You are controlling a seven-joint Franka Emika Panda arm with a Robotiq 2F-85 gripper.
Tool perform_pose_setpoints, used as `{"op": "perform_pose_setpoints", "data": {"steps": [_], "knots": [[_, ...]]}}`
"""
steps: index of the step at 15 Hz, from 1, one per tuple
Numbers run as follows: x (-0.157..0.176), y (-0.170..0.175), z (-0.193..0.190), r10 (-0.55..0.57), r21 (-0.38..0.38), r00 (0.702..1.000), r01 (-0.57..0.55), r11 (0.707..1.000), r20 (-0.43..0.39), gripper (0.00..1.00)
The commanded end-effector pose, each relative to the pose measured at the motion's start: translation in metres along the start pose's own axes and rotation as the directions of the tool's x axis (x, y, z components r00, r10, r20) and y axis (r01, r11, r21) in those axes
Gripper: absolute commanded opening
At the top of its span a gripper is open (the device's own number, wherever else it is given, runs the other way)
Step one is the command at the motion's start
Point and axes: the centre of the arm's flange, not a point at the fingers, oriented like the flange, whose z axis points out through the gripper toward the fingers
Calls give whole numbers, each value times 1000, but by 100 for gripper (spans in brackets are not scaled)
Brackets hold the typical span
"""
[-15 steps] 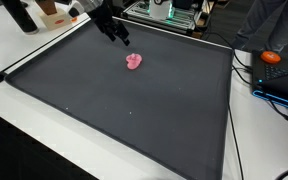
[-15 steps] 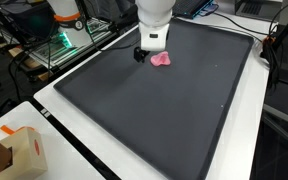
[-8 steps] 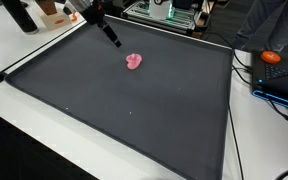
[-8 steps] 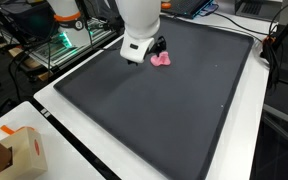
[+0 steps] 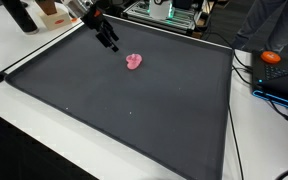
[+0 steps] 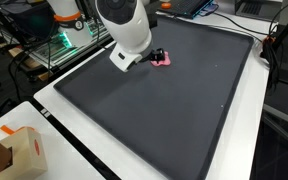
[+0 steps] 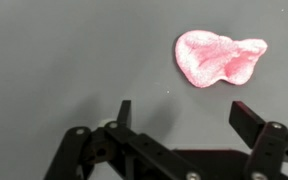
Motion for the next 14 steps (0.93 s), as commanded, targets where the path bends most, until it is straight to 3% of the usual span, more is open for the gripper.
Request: {"op": "perform_pose_setpoints", "data": {"steps": [1, 6, 14], "knots": [[7, 3, 9, 147, 52, 984, -153, 987, 101, 100], [10, 5, 16, 197, 70, 964, -212, 975, 179, 100], [14, -17, 16, 141, 35, 981, -147, 989, 136, 100]]}}
